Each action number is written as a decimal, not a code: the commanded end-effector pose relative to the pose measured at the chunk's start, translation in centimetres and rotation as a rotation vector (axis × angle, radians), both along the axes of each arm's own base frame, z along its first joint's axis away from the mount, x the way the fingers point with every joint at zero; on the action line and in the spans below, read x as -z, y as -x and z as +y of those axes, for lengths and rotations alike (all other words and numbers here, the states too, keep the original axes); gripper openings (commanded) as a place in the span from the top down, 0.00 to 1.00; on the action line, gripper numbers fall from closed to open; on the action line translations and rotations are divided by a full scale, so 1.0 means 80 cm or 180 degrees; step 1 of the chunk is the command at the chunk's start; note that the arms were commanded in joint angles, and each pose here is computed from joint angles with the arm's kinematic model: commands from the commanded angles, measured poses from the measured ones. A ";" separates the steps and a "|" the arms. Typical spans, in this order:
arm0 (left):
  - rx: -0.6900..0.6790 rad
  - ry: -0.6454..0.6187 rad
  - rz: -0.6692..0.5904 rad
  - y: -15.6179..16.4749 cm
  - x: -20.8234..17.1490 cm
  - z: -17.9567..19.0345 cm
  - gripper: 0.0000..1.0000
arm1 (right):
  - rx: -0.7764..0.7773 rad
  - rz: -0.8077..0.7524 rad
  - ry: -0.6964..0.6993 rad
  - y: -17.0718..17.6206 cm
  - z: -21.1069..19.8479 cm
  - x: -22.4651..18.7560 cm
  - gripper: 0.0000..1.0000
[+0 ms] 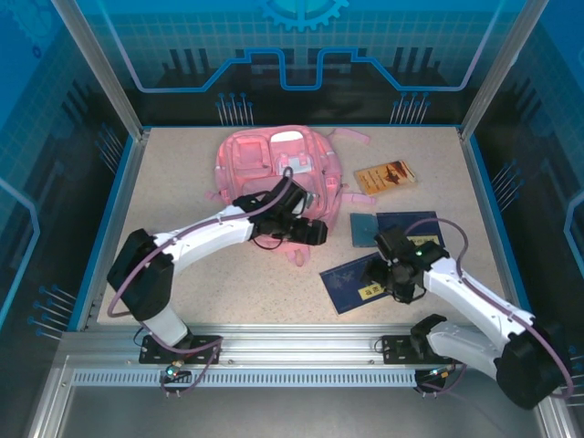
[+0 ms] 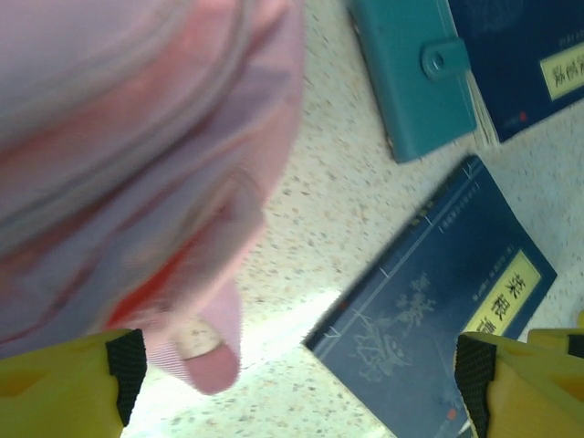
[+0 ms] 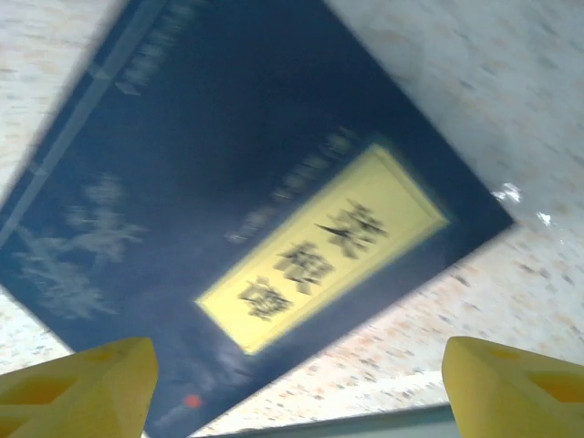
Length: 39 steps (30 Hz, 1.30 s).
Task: Pack books, pencil case, and school supplies into a backpack
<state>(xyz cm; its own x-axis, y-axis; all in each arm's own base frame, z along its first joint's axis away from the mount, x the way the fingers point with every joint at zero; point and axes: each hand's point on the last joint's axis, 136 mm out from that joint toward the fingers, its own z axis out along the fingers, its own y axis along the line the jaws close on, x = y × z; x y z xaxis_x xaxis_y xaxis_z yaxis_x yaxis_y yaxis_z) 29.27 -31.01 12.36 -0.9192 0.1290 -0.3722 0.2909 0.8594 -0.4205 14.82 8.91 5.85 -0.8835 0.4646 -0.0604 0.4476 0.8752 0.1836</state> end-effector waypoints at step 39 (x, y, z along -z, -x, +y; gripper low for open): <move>0.0483 -0.0741 0.0741 0.029 0.143 -0.073 0.58 | -0.0409 -0.0071 -0.0558 -0.113 0.025 0.022 0.52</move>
